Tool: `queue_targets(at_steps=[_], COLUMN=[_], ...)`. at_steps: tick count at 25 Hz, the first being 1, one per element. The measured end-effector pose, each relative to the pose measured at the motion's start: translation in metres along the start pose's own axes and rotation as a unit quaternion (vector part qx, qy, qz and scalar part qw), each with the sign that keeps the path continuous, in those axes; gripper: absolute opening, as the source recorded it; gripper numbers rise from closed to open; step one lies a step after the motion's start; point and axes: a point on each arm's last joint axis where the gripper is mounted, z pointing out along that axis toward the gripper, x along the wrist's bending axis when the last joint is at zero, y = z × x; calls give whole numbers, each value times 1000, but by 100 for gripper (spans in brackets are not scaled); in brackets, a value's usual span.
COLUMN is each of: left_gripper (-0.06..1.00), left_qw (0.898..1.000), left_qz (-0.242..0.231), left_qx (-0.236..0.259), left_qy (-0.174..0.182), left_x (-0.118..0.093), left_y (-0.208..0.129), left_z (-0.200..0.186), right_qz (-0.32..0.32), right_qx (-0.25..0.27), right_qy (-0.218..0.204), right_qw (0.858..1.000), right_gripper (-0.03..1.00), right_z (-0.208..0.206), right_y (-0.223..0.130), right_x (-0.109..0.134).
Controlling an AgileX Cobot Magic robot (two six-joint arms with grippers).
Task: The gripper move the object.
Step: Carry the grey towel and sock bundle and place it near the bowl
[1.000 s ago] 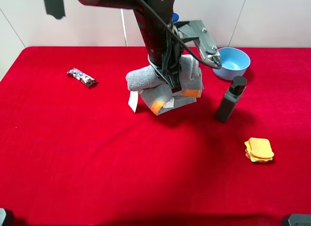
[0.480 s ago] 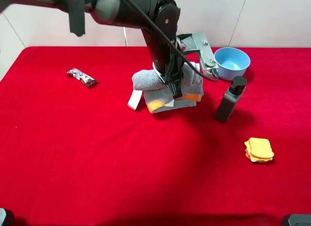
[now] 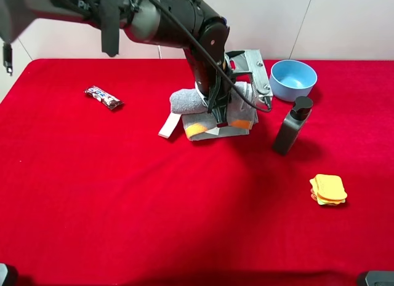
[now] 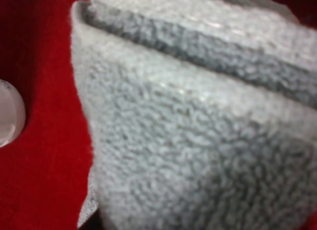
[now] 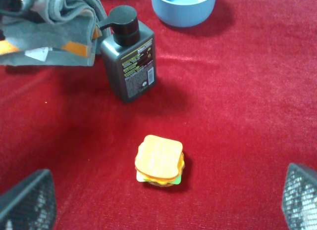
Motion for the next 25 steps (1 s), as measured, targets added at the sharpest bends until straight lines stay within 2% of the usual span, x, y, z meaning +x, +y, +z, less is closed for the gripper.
queue_targets(at_steps=[10, 23, 25], left_gripper=[24, 24, 27], left_qw=[999, 999, 999], left_qz=[30, 32, 32], left_qx=[-3, -3, -3], left_qy=[12, 13, 14], left_x=[0, 0, 0], left_y=[0, 0, 0], left_z=[11, 11, 11], right_qz=[0, 0, 0], right_qx=[0, 0, 0], right_qy=[0, 0, 0], right_qw=[1000, 1000, 1000], right_gripper=[69, 69, 69], right_z=[0, 0, 0], right_y=[0, 0, 0], right_x=[0, 0, 0])
